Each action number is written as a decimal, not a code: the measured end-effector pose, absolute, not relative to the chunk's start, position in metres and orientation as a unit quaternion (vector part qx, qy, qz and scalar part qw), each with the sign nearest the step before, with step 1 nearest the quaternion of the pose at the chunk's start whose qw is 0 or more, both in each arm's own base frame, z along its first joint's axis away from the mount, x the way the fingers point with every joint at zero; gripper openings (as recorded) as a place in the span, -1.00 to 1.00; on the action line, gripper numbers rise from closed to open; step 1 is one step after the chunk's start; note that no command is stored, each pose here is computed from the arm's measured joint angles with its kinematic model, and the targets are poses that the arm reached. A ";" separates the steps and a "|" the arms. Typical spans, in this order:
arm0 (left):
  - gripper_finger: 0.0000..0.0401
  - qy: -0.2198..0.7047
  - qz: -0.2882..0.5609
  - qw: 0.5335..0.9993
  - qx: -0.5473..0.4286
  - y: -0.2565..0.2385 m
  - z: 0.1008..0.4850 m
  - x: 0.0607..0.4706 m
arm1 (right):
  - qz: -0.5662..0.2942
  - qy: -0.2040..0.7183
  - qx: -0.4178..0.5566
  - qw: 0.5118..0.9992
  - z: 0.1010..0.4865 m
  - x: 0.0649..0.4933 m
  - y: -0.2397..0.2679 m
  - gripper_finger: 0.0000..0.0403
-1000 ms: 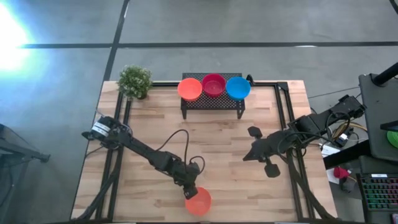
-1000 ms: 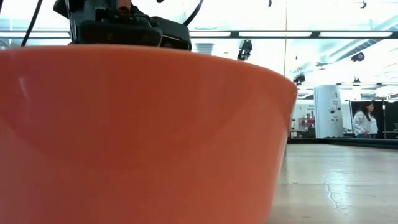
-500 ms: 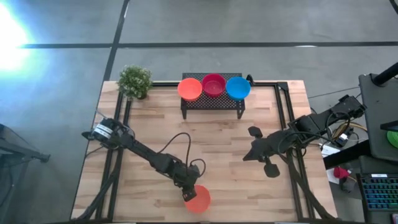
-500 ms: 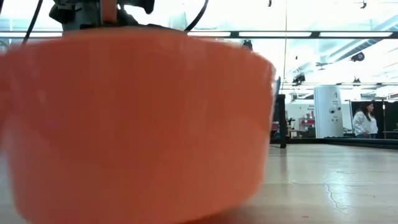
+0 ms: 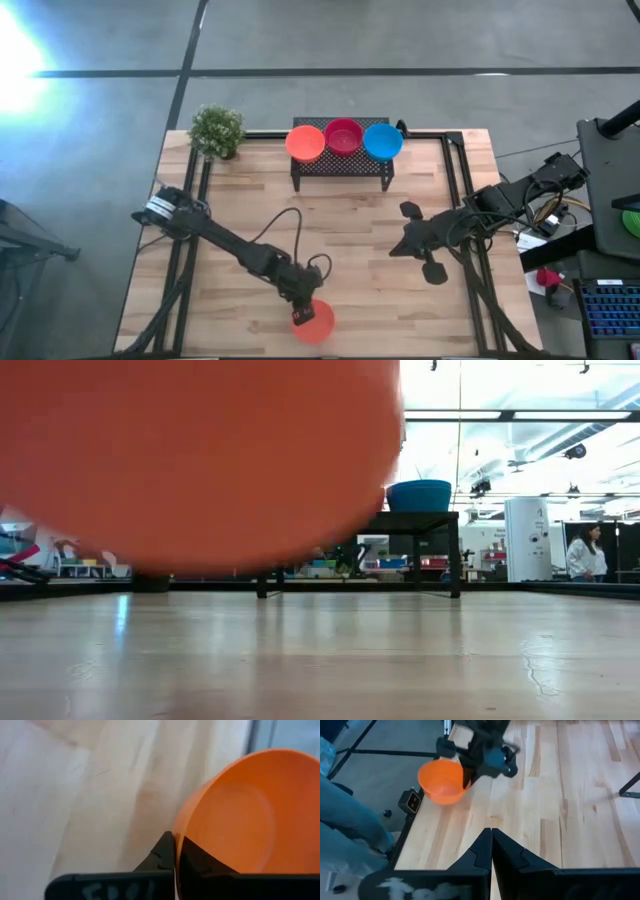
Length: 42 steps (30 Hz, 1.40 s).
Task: Pick & Place Mini bowls
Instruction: Stack the orange bowl on top of the orange bowl on the shelf
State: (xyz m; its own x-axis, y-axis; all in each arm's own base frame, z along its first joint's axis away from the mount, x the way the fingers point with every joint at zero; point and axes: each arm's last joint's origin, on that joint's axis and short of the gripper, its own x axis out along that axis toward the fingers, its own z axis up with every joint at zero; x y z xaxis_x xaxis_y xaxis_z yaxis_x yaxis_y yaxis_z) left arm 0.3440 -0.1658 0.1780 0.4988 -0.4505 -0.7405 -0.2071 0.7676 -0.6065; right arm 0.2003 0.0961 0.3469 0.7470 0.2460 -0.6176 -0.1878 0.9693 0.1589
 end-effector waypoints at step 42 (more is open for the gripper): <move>-1.00 0.189 0.271 0.816 -0.474 0.104 0.385 0.241 | 0.084 0.149 0.025 0.985 0.400 0.144 0.063 -0.96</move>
State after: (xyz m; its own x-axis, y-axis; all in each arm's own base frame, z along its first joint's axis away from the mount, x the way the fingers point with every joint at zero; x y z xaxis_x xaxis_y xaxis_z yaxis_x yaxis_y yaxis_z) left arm 0.2407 0.1043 0.3853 0.7814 0.2628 -0.5661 -0.6219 0.4041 -0.6708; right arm 0.1443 0.0632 0.4004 0.9418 0.1721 -0.2889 -0.1574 0.9848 0.0736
